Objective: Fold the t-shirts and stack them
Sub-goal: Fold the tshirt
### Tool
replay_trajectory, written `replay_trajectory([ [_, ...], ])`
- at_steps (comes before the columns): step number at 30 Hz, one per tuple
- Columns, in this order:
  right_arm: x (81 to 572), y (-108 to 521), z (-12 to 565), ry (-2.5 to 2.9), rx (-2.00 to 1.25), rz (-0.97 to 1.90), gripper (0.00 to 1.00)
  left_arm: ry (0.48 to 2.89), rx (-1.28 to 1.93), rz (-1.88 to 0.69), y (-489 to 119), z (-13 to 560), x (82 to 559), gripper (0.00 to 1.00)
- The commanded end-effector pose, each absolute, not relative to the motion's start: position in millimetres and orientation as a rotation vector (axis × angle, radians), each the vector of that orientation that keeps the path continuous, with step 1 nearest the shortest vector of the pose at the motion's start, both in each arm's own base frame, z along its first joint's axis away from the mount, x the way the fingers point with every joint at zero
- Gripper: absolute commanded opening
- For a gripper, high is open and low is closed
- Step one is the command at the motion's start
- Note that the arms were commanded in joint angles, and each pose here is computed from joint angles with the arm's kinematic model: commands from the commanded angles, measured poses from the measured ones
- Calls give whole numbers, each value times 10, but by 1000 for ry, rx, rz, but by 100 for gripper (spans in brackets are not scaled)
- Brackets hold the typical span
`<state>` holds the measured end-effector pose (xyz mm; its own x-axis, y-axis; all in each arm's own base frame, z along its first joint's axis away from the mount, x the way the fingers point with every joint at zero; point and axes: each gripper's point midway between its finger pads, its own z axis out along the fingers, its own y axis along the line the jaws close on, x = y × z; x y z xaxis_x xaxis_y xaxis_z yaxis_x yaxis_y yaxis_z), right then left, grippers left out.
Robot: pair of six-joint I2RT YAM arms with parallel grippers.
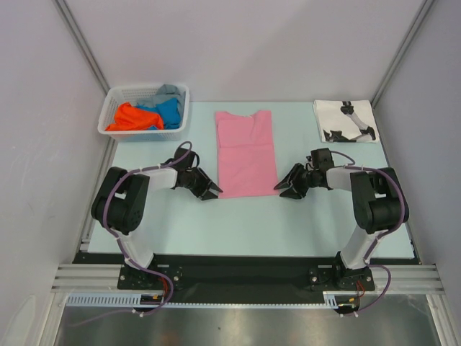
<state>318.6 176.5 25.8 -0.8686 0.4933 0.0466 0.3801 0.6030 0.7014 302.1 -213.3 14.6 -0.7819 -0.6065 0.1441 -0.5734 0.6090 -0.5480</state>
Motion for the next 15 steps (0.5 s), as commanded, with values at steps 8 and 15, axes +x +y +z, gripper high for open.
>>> replay_trajectory([
  [8, 3086, 1588, -166, 2753, 814, 935, 44, 2915, -1079, -592, -1887, -381, 2631, 30],
  [15, 3132, 1596, -209, 2748, 679, 934, 23, 2919, -1012, -573, -1870, -414, 2686, 0],
])
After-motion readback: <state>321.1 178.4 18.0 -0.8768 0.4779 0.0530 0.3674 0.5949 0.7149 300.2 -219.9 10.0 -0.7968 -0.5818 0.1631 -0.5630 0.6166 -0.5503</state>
